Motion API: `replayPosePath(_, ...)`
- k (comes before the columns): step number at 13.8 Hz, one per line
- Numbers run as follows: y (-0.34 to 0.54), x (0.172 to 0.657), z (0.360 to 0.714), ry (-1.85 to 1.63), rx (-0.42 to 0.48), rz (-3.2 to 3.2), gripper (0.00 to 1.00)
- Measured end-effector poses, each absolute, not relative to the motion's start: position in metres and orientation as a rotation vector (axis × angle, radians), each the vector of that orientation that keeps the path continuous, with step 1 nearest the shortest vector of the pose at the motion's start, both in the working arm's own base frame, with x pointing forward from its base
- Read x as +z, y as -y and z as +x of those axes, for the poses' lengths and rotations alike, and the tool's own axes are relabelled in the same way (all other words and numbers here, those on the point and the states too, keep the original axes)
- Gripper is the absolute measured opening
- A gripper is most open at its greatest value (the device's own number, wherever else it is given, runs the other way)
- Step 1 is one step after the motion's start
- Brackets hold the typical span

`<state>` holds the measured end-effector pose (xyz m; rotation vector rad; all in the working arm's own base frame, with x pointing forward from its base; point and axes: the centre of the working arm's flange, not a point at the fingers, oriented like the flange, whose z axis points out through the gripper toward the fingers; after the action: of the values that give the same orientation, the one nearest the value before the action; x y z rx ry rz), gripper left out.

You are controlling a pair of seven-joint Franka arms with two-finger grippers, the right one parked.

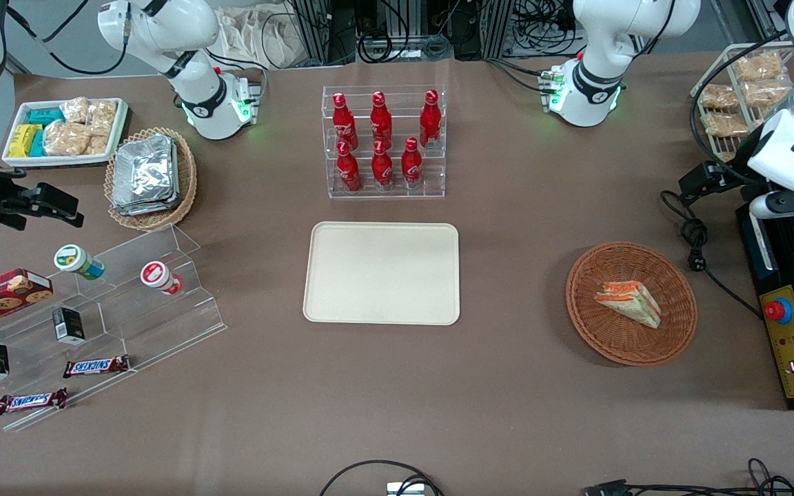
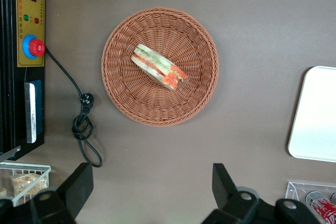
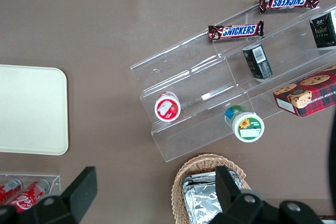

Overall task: Place sandwich from basket to tray
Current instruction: 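Move the left gripper over the wicker basket toward the sandwich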

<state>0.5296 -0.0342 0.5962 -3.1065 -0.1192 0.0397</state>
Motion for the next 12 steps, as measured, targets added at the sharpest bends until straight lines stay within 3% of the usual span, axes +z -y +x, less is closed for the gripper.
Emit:
replayPosePath(9, 0.034, 0.595, 0.534, 0.124, 0.002, -3.101, 1.0)
replayPosePath(12, 0.035, 0.582, 0.542, 0.412, 0.013, -3.07, 1.0)
